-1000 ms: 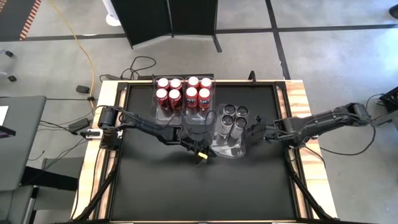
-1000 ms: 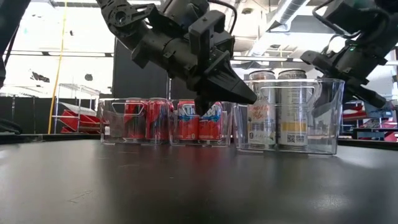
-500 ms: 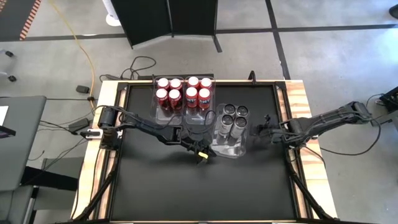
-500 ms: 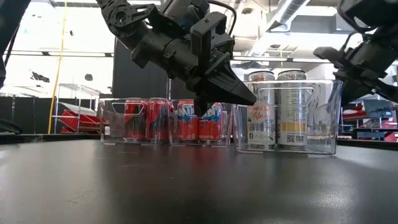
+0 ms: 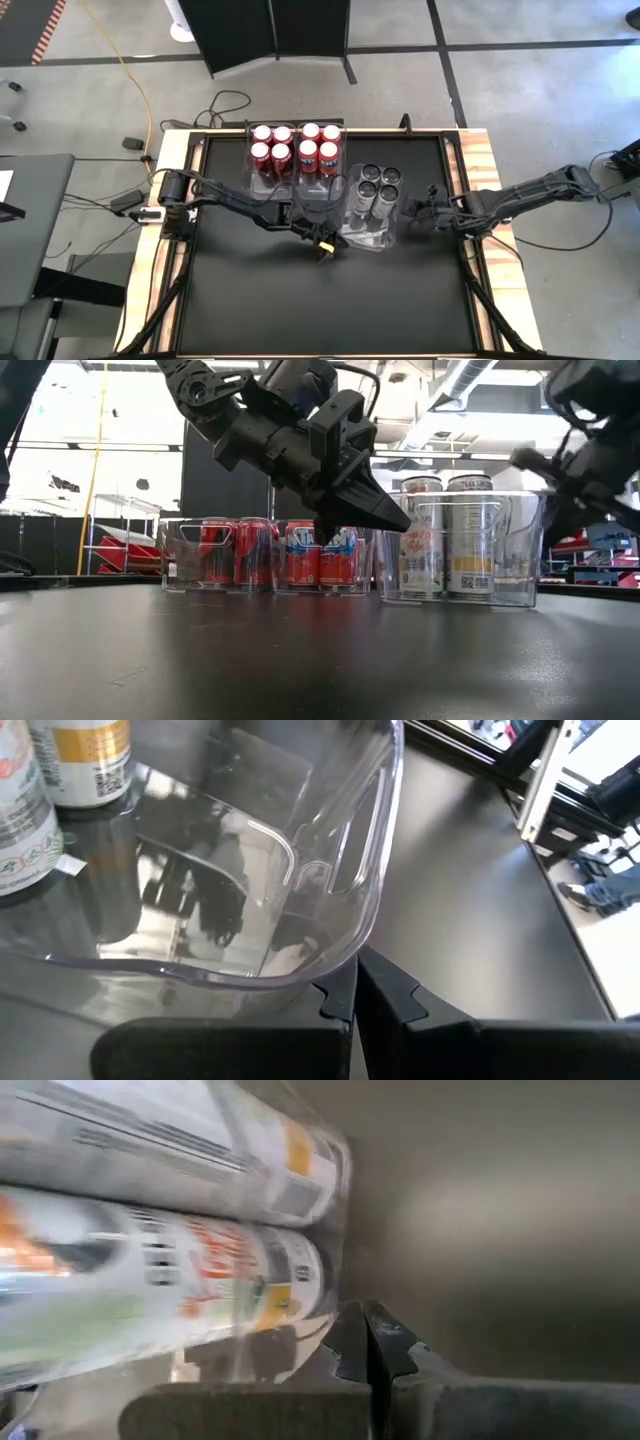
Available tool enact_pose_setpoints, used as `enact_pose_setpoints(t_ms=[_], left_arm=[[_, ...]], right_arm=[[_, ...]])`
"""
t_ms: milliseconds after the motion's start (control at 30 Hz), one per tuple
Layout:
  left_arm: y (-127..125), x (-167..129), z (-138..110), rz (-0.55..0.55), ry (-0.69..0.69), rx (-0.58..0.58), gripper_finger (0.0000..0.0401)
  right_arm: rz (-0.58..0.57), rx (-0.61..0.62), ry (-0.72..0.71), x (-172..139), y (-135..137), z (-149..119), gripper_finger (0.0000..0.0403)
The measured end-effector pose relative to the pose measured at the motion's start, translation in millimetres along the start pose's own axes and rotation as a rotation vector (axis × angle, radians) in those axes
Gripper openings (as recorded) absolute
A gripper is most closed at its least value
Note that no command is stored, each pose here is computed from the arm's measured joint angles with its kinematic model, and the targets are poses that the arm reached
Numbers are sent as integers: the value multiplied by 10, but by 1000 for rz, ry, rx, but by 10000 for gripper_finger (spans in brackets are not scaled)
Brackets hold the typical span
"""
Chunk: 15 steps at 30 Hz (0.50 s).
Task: Sort soda cans
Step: Move the bottom transparent bin to the top right of the table
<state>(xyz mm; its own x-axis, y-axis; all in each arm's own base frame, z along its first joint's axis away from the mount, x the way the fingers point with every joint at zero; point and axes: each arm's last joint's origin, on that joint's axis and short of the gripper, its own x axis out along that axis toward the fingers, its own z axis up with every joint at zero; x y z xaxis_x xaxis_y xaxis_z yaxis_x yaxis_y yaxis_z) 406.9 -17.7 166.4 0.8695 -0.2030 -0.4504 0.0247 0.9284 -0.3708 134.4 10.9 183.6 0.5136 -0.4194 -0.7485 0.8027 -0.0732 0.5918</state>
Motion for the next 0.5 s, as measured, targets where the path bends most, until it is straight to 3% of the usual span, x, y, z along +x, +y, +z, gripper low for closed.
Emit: enact_pose_setpoints(t_ms=[100,300,500], left_arm=[[13,0,2,16,-5,-5,0],[16,1,-7,19,3,-19,0],[33,-1,-6,27,5,-21,0]], right_arm=[[-5,42,27,107,-126,-5,1],[169,163,86,274,-216,-57,1],[150,176,41,321,-232,9,0]])
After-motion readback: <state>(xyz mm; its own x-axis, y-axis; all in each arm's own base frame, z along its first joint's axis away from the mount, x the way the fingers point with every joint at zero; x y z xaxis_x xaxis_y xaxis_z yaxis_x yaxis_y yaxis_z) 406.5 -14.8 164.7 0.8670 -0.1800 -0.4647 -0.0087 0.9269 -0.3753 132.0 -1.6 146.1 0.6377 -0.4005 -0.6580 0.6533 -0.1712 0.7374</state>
